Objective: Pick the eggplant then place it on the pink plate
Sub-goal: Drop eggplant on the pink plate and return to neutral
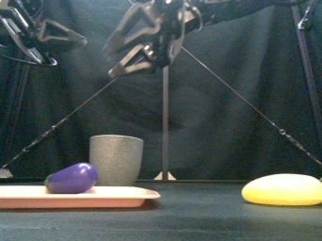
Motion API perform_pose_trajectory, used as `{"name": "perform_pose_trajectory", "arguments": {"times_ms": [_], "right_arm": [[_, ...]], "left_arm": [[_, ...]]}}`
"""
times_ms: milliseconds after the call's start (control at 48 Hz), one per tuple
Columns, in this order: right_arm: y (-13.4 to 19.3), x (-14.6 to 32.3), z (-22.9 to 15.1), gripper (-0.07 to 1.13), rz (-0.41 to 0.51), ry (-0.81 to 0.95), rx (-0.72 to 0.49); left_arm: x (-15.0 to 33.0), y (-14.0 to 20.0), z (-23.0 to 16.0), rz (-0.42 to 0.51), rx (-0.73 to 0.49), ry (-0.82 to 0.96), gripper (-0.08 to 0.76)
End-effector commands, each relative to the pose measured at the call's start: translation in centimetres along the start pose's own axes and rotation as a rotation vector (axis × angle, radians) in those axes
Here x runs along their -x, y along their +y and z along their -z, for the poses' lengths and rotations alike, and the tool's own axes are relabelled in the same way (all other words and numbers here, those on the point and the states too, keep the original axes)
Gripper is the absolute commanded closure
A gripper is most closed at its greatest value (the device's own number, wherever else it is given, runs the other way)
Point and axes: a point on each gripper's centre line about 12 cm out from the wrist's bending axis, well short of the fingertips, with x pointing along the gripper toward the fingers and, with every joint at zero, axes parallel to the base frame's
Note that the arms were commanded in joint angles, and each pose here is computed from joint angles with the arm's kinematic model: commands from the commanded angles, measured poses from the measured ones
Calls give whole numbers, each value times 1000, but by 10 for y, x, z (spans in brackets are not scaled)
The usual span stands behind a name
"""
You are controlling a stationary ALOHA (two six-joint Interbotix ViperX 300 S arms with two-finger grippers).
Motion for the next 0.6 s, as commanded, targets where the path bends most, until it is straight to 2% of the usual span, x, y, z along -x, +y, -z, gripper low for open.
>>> {"name": "perform_pose_trajectory", "arguments": {"times_ms": [21,188,438,604], "right_arm": [[-8,58,-26,126,8,-193,-10],[-14,119,-11,126,16,-337,-11],[-18,202,21,126,41,-463,-12],[-17,237,35,126,45,-525,-7]], "left_arm": [[-2,0,-5,2,-3,-12,674],[-1,0,-4,2,-3,-12,674],[-1,0,-4,2,-4,-11,674],[-1,0,-4,1,-6,-12,674]]}}
